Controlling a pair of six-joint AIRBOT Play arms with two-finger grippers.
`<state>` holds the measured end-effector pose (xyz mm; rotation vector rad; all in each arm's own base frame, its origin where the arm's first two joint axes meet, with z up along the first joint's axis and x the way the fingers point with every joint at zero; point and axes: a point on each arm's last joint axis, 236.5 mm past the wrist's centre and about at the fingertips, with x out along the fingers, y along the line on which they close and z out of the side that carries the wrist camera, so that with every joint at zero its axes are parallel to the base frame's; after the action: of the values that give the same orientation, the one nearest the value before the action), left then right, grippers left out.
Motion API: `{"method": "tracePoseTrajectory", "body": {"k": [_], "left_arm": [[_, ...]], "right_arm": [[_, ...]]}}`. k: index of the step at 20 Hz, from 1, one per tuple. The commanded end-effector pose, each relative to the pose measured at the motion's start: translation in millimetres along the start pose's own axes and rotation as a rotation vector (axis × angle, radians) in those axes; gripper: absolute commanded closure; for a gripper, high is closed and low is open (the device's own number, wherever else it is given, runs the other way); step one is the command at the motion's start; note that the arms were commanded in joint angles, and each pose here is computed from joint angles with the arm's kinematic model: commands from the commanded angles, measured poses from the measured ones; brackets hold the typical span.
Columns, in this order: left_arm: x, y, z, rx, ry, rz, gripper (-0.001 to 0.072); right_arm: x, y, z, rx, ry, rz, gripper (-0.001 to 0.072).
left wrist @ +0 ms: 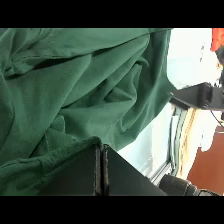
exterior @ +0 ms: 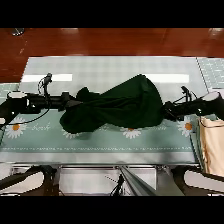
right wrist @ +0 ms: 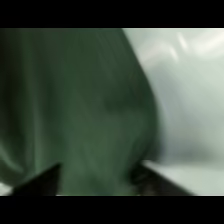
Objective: Fold the shirts.
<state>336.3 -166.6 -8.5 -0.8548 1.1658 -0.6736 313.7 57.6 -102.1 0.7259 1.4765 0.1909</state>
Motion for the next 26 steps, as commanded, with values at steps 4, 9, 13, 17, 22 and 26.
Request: {"method": "tracePoseTrajectory", "body": {"k": [4,9,13,17,22,26], "left_arm": [[-22,-37,9,-0.004,0.013,-0.096,0.0683],[-146,-169,131,0.31,-0.433,-0.092,0.0684],[-250,-285,147,0.586,-0.724,0.035,0.0684],[-348,-352,99,0.765,-0.996,0.31,0.0683],[-436,-395,-3,0.888,-1.299,0.546,0.0684],[-462,-415,-70,0.956,-1.427,0.592,0.0684]], "right_arm": [[-42,79,58,-0.191,-0.025,0.076,0.0693],[-257,225,138,-0.479,-0.52,0.102,0.0694],[-389,287,82,-0.665,-0.838,0.061,0.0693],[-455,291,-18,-0.756,-1.038,-0.023,0.0694],[-499,285,-134,-0.828,-1.211,-0.081,0.0693],[-508,281,-194,-0.853,-1.273,-0.069,0.0694]]}}
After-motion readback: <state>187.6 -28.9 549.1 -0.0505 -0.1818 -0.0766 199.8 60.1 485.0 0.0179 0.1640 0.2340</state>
